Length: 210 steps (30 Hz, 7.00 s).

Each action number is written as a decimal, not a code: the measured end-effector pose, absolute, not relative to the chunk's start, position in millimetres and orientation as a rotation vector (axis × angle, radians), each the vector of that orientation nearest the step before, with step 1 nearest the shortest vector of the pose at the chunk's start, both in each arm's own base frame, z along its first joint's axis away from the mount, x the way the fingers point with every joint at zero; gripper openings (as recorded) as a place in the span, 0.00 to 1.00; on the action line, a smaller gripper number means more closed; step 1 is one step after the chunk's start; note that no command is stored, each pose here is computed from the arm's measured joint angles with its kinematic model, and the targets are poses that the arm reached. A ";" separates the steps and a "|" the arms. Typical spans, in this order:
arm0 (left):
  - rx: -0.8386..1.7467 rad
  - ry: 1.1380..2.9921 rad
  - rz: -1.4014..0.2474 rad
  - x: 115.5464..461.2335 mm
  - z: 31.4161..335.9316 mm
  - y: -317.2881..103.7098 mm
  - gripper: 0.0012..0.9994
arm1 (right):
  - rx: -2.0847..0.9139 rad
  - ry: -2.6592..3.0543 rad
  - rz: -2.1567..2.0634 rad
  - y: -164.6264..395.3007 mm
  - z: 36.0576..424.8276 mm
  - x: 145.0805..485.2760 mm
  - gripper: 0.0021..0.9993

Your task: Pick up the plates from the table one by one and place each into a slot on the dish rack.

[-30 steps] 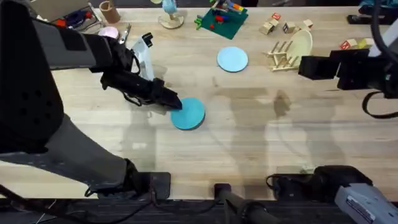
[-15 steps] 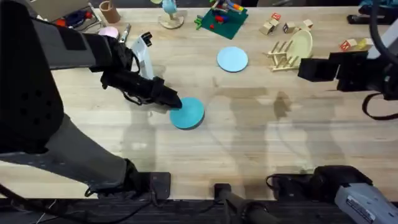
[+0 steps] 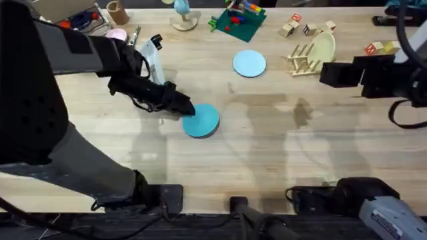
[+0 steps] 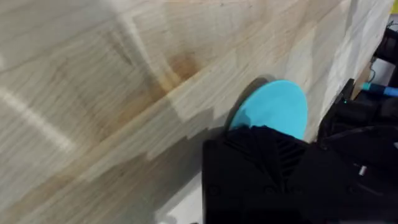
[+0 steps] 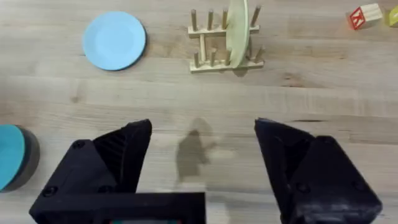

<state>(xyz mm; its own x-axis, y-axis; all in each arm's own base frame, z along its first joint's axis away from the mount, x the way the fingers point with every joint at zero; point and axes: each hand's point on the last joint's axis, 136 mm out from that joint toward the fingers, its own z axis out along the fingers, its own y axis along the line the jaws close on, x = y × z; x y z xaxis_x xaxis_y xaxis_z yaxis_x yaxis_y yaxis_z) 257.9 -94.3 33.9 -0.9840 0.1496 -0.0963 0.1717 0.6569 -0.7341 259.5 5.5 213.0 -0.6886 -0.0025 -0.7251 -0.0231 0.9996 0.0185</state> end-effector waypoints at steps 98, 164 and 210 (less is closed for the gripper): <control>0.366 2.698 -1.345 280.2 31.4 -117.8 0.04 | 0.220 2.532 0.872 180.9 118.4 278.9 0.99; 0.466 2.616 -0.696 319.5 150.2 -79.1 0.04 | 0.350 2.499 0.859 185.9 118.8 292.4 0.03; 0.531 2.384 -0.296 262.7 246.4 -89.3 0.99 | -0.203 2.387 -0.064 -6.0 304.6 360.3 0.03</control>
<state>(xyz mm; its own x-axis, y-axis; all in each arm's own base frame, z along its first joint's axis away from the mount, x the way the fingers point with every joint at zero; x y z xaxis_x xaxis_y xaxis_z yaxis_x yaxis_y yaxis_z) 262.7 -89.3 246.4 -0.6939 0.2959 -0.6564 0.4475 0.8914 -0.0712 360.3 -6.0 304.6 -0.7226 -0.1644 -0.6714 -0.1280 0.9863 -0.1038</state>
